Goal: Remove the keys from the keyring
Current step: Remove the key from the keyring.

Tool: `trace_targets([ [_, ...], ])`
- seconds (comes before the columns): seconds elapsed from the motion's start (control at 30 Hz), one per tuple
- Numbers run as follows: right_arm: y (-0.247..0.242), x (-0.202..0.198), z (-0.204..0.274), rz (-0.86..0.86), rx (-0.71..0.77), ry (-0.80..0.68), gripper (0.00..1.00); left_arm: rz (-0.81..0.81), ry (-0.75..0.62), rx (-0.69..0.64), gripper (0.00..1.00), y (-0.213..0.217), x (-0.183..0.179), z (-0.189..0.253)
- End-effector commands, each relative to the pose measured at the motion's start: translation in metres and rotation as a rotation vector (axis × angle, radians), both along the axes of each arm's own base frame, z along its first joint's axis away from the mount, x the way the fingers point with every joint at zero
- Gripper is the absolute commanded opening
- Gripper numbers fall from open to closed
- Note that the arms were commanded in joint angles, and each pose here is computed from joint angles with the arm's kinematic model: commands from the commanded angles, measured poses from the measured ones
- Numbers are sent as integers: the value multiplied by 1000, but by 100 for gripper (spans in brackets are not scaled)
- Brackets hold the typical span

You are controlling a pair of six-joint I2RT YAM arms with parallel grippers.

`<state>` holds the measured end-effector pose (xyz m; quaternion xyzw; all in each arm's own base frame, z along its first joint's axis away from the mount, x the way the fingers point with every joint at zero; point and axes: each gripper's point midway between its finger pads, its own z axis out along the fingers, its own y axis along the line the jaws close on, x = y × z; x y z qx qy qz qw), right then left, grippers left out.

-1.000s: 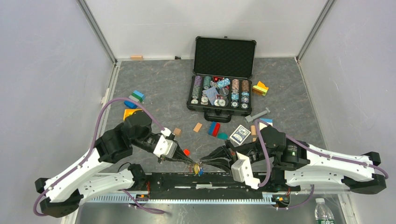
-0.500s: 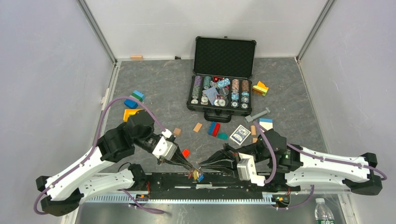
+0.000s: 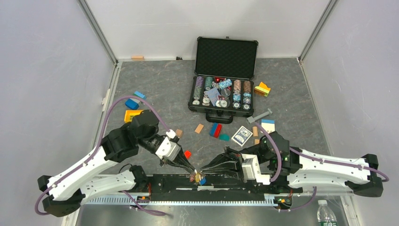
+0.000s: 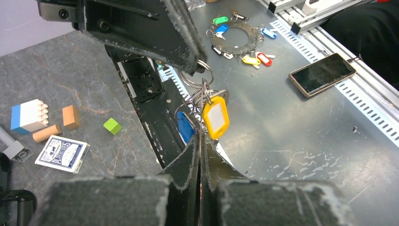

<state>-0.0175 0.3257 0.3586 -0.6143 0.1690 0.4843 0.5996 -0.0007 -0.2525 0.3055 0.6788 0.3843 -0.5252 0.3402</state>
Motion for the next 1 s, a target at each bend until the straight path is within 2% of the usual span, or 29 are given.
trace_targets([
  [0.0, -6, -5, 29, 19, 88, -20, 0, 58, -21, -5, 2, -13, 16, -1],
  [0.27, -2, 3, 17, -22, -2, -71, 0, 94, 14, 42, 2, -17, 23, -10],
  [0.63, -2, 7, 6, -48, 22, -27, 0, 90, 7, 43, 2, -18, 24, -12],
  [0.8, -1, 18, 4, -114, -36, -57, 0, 111, 18, 48, 2, -18, 25, -9],
  [0.87, -1, 24, 2, -146, -94, -76, 5, 128, 23, 58, 2, -17, 27, -9],
  [0.97, -4, 31, -10, -174, -217, -109, 25, 182, 42, 87, 2, -18, 33, -11],
])
